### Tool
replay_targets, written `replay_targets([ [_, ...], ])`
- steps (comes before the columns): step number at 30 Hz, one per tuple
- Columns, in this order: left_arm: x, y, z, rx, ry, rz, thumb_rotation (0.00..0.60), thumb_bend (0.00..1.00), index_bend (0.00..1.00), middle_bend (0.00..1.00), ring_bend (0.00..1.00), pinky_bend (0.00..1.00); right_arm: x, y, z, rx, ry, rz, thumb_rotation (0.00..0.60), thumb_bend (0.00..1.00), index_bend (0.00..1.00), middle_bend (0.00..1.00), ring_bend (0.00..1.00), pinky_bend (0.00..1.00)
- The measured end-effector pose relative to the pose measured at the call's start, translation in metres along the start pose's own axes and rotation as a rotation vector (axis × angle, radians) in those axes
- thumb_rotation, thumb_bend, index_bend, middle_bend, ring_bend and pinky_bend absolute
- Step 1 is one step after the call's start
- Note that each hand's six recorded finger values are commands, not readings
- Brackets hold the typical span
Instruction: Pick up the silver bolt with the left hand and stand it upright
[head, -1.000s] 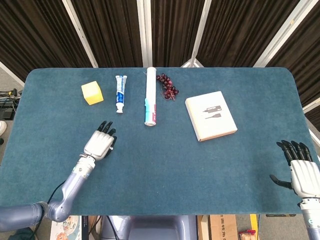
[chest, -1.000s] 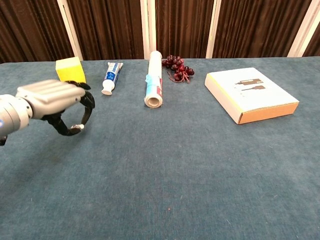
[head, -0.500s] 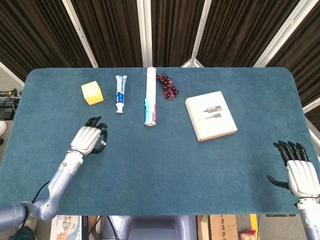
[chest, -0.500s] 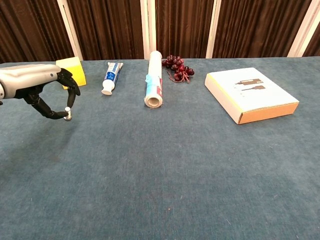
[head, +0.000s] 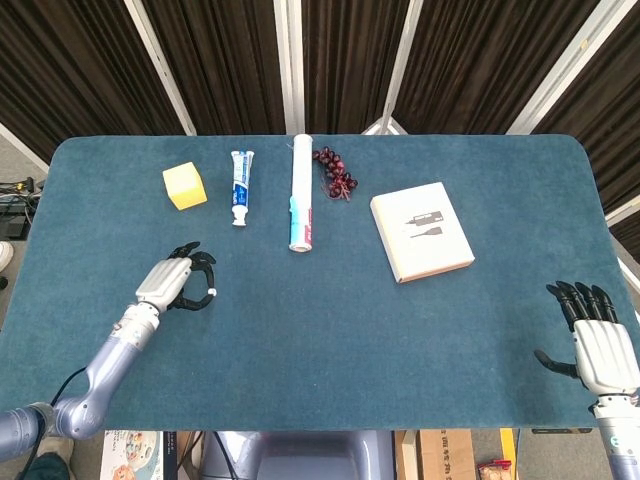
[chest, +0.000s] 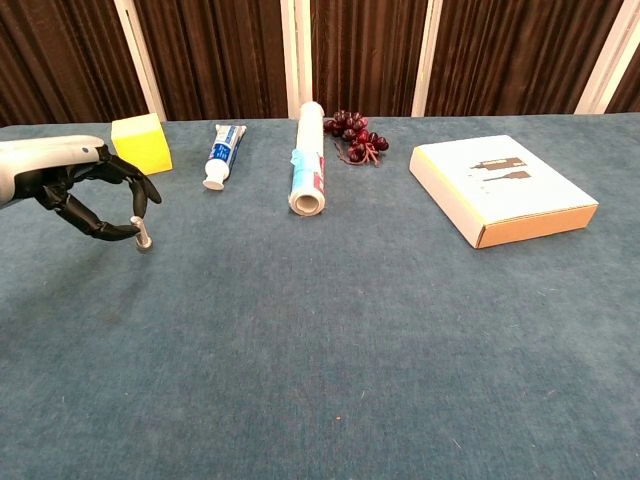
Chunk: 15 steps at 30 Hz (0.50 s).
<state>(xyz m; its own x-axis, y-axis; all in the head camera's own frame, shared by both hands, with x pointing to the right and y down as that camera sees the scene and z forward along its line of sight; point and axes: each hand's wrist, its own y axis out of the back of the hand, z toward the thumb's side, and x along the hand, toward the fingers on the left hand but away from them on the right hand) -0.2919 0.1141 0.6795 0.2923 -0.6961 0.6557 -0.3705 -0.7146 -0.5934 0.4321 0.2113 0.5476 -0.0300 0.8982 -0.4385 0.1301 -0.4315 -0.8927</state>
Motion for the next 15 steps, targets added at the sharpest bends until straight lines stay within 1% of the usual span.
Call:
replay_targets([
  [2,0.000,0.000,-0.005,-0.023,0.001,-0.002,0.600,0.52,0.60,0.23,0.03,0.02,0.000,0.000,0.000,-0.002,-0.001,-0.001,0.600,0.15,0.15,0.14,0.08,0.01],
  [8,0.000,-0.004,-0.024,-0.005,0.022,-0.014,0.600,0.52,0.60,0.23,0.03,0.02,0.000,0.000,0.000,-0.002,-0.001,0.000,0.600,0.15,0.15,0.14,0.08,0.01],
  [15,0.001,-0.012,-0.029,0.007,0.006,-0.024,0.600,0.52,0.60,0.23,0.03,0.01,0.000,-0.001,0.000,0.004,-0.003,0.001,0.600,0.15,0.15,0.14,0.08,0.01],
])
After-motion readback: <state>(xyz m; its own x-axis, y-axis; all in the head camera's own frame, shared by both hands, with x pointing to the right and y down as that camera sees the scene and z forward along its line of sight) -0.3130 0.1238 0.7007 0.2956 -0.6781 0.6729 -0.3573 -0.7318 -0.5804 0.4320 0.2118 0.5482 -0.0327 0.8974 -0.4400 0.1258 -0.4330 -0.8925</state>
